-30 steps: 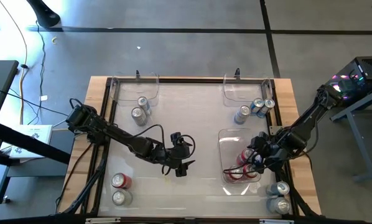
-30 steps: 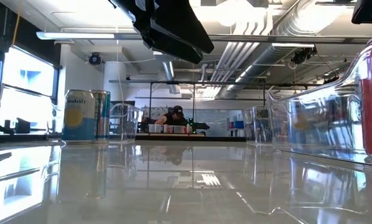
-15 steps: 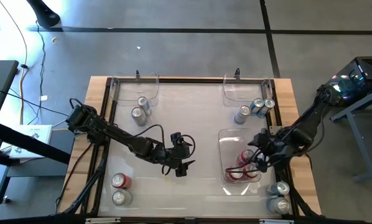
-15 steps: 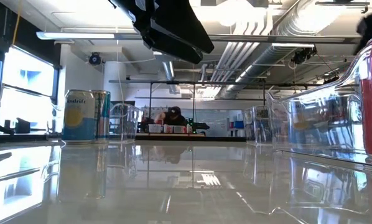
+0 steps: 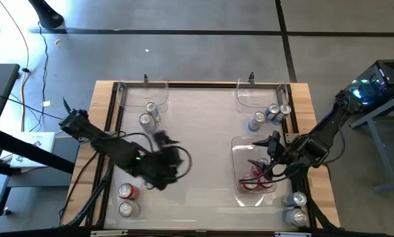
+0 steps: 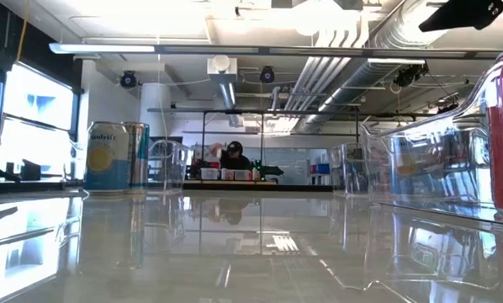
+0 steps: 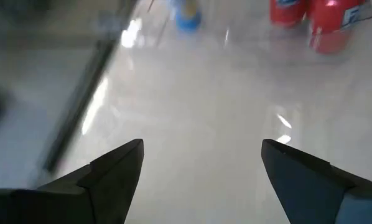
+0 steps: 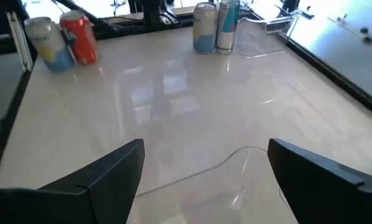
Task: Sort soda cans
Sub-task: Put the orange soda can into the bottom right transparent bin
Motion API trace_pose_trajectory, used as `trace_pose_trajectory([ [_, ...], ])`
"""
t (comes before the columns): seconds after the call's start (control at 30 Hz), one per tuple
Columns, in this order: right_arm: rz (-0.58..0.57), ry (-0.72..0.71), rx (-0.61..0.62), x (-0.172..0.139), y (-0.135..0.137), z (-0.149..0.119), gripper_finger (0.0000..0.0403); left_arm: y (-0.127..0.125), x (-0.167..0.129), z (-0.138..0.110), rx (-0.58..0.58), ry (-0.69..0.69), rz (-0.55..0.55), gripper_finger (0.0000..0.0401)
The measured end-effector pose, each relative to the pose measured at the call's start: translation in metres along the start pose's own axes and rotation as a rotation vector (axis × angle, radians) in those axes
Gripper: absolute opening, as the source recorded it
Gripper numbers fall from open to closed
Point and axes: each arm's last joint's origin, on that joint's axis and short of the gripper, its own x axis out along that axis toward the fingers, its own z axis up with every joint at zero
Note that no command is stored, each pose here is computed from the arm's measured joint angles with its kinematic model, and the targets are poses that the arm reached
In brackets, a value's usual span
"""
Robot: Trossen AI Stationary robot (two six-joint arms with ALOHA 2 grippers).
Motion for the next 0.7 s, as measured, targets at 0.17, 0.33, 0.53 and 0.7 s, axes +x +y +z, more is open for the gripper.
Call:
trace_pose_trajectory([
  [0.17,-0.03,0.018,-0.056,0.008,0.008,-0.006,0.0337,0.012,-0.012,-0.016,-0.282,0.285,-0.023,0.0319],
  [0.33,-0.051,0.032,-0.105,0.015,0.015,-0.012,0.0337,0.002,-0.004,-0.047,-0.503,0.613,0.014,0.0319],
  [0.53,-0.065,0.05,-0.16,0.02,0.02,-0.017,0.0337,-0.019,-0.004,-0.082,-0.696,0.869,0.082,0.0319],
  [0.7,-0.072,0.059,-0.202,0.023,0.022,-0.019,0.0337,-0.034,-0.023,-0.097,-0.806,0.943,0.125,0.0319],
])
